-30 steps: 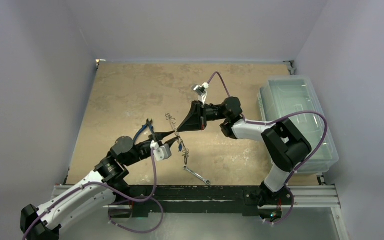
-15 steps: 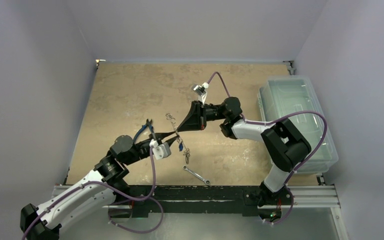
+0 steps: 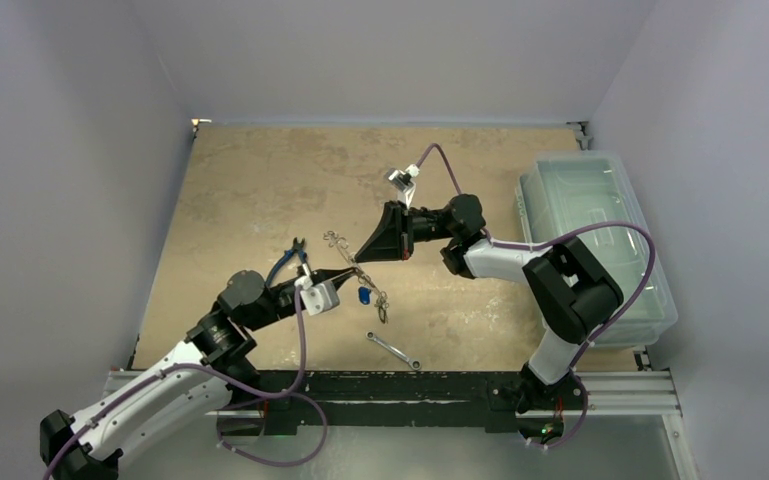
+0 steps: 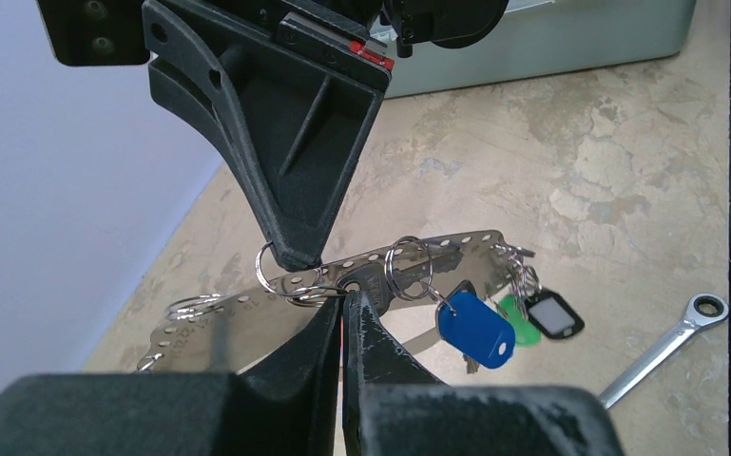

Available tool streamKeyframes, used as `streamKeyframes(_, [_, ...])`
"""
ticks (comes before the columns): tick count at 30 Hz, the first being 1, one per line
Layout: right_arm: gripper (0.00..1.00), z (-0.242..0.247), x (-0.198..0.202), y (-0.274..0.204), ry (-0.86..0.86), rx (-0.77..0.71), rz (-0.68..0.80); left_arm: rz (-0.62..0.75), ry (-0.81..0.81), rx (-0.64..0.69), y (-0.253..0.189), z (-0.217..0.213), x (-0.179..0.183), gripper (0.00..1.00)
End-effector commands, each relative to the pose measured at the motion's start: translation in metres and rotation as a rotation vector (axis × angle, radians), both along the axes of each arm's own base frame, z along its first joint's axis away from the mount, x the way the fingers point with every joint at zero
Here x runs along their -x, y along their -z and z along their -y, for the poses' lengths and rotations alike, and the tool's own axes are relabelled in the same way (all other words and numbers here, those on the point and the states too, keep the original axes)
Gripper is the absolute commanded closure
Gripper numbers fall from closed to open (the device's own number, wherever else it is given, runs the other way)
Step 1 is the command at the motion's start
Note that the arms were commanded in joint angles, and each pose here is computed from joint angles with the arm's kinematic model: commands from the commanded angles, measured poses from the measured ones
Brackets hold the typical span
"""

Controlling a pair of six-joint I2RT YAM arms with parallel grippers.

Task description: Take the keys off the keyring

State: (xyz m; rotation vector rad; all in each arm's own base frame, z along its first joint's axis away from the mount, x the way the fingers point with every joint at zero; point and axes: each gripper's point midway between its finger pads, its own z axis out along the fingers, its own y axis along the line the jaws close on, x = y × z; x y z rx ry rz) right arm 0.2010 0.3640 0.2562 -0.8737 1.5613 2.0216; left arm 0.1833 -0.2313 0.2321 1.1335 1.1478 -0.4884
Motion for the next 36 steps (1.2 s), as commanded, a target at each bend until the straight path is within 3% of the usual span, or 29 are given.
streamKeyframes(1, [1.00,0.002,0.002,-0.009,0.005,-0.045,0.064,-0.028,-0.008,0.083,-0.029,0.000,0.003,1.00])
streamKeyframes(24, [1.00,0.012,0.019,-0.011,-0.045,-0.076,0.166,-0.336,-0.116,0.234,-0.040,-0.002,-0.016,1.00])
streamKeyframes(36, [1.00,0.016,0.022,-0.011,-0.049,-0.083,0.194,-0.610,-0.171,0.395,-0.046,-0.011,-0.029,1.00])
